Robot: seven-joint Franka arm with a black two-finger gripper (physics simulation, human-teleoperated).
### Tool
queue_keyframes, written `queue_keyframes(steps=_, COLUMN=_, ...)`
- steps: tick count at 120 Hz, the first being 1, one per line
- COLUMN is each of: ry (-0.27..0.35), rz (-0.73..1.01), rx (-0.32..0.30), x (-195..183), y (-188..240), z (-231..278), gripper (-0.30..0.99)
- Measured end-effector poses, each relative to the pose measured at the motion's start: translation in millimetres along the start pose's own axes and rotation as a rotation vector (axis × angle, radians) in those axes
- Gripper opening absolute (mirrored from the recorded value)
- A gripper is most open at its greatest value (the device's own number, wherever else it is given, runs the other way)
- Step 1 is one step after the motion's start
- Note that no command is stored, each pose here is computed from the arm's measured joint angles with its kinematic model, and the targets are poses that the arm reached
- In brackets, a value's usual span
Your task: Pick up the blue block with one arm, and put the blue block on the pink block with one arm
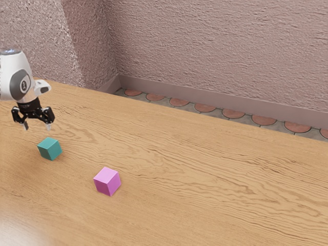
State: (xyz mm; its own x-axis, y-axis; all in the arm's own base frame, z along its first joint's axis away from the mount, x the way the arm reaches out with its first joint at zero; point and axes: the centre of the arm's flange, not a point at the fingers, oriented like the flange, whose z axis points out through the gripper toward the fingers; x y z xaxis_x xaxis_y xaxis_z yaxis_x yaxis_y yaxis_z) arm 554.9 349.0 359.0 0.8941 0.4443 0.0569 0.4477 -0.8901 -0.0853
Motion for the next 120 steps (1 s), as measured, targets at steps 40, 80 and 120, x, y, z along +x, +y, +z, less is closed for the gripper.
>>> queue_keyframes(steps=40, ry=0.092, rz=0.103, rx=-0.003, x=15, y=-1, z=31, gripper=0.69)
queue_keyframes(steps=80, ry=0.123, rz=0.169, rx=0.000, x=19, y=-5, z=36, gripper=0.69)
queue_keyframes(steps=120, ry=0.058, rz=0.187, rx=-0.029, x=3, y=-13, z=64, gripper=0.69)
